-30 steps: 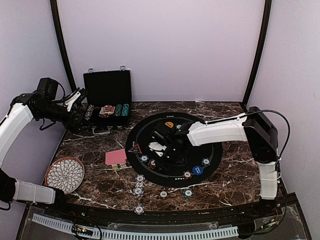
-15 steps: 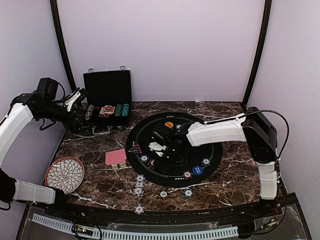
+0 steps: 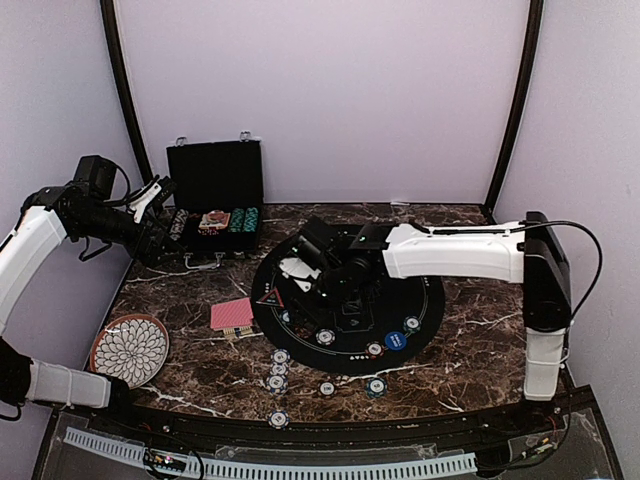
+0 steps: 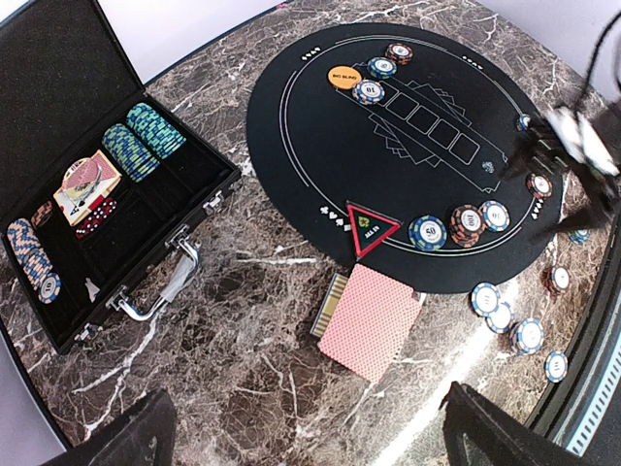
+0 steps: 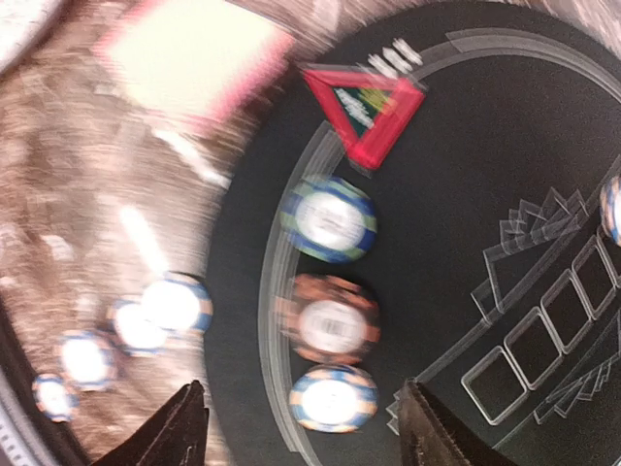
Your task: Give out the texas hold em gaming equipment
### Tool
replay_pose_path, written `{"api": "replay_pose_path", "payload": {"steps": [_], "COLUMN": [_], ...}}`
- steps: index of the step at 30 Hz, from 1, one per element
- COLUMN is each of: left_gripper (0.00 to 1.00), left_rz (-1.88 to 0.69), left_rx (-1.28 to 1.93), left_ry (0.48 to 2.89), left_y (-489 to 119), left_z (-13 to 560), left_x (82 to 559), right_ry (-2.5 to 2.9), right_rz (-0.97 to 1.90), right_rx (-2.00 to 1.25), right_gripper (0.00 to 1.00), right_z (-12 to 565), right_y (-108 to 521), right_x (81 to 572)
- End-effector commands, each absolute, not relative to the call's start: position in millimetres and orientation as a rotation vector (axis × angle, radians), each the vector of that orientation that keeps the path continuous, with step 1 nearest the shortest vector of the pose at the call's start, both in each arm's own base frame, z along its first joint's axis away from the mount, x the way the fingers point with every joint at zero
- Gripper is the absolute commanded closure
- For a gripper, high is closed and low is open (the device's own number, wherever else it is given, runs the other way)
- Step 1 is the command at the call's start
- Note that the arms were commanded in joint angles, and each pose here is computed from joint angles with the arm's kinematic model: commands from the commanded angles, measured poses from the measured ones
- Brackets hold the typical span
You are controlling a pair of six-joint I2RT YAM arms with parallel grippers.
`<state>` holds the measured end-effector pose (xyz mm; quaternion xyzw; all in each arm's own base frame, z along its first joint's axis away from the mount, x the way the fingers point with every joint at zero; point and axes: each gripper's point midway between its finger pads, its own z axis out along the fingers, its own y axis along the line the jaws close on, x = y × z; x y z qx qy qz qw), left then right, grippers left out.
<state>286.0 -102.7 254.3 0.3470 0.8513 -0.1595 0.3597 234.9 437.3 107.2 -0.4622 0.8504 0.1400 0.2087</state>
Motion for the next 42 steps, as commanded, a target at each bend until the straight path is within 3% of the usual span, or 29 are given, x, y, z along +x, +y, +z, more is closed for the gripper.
{"api": "replay_pose_path", "payload": {"steps": [1, 9, 17, 42], "left_gripper": [0.01, 0.01, 0.01, 0.01], "left_rz": [-0.429, -0.435, -0.433, -0.423], "left_rx": [0.912, 0.913, 0.915, 0.925], "left_ry": [2.173, 2.170, 2.167, 2.163], "left_y": [-106.2, -107.0, -107.0, -106.2], "left_z": [261.7, 261.9, 263.2, 262.6], "left_x": [279.2, 278.6, 277.4, 276.4], "right_ry": [2.278, 2.289, 2.302, 2.327], "right_rz": [0.509, 0.544, 0.470, 0.450], "right_rx": [-1.462, -1.659, -1.729, -1.788], "right_gripper": [0.27, 0.20, 0.29, 0.50], "right_z": [128.0, 86.9, 54.1, 28.7], "right_y": [474.5, 498.7, 503.6, 501.4], "right_x": [168.1, 115.0, 110.2, 98.9]}}
